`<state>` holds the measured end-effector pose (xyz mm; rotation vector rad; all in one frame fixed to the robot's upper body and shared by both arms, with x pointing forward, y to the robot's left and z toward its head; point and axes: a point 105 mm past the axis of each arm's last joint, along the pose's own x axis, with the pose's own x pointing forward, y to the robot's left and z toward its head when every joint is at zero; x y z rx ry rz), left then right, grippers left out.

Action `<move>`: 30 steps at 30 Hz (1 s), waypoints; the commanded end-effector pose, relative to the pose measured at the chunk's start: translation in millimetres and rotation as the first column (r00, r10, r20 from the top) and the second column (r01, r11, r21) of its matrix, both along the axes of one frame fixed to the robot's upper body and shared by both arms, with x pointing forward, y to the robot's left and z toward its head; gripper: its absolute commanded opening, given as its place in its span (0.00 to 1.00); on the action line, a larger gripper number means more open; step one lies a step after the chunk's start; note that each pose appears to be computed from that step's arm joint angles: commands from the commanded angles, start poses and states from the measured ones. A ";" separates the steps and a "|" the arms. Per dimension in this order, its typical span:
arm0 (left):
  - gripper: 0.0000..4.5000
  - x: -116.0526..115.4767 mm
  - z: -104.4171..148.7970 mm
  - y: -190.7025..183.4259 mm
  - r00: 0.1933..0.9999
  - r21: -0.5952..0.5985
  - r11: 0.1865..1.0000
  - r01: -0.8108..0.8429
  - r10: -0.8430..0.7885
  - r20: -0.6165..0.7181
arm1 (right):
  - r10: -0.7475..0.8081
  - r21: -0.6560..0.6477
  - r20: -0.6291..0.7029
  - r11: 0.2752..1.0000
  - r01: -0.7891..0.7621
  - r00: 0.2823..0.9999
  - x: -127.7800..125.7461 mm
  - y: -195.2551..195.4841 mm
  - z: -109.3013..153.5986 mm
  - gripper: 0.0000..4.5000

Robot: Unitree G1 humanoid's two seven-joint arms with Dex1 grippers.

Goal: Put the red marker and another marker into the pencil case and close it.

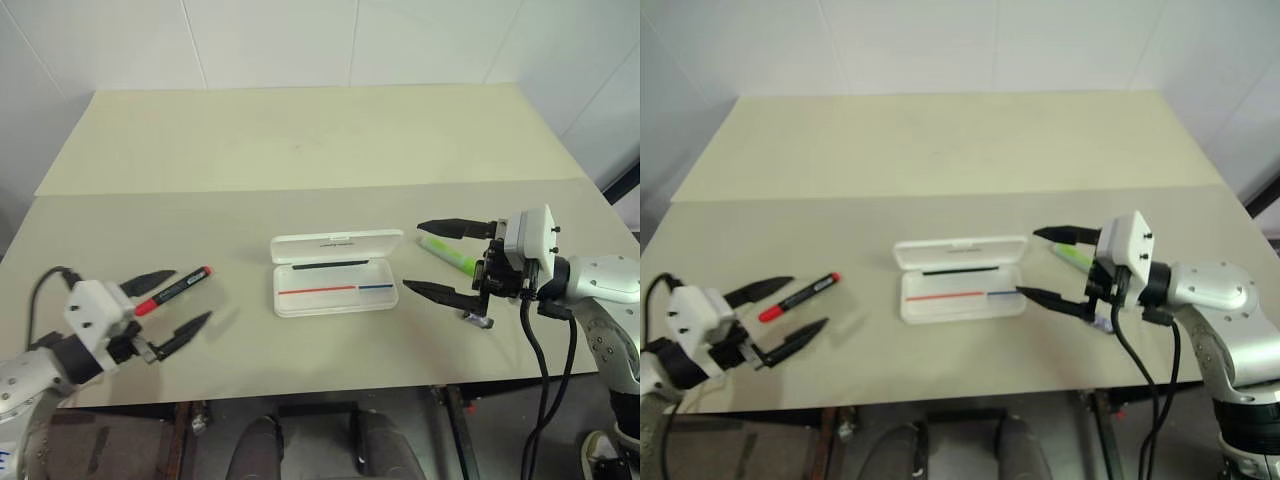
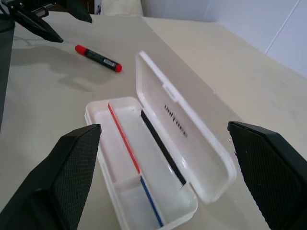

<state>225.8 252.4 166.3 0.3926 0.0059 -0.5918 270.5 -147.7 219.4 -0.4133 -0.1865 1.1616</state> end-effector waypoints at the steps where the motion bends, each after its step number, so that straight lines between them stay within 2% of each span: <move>1: 0.99 -1.3 -0.1 29.4 0.996 0.078 0.993 -0.093 0.092 0.015 | 0.039 0.011 0.013 0.999 -0.039 0.999 -2.0 7.5 2.9 1.00; 6: 0.99 9.0 -12.5 65.7 0.982 0.122 0.975 -0.185 0.189 -0.021 | 0.045 0.031 0.003 0.998 -0.045 0.999 -3.7 13.1 0.2 1.00; 8: 0.99 14.9 -15.4 68.9 0.982 0.125 0.975 -0.182 0.187 -0.027 | 0.043 0.034 0.004 0.998 -0.043 0.999 -3.8 14.2 0.1 1.00; 20: 0.99 51.7 -37.5 46.1 0.987 0.093 0.994 -0.049 0.062 -0.146 | -0.014 0.057 0.015 0.998 0.014 1.000 -8.7 13.1 5.9 1.00; 30: 0.99 60.5 -58.9 33.4 0.967 0.054 0.999 0.006 0.008 -0.256 | -0.035 0.058 0.018 0.998 0.034 0.999 -12.3 12.8 9.8 1.00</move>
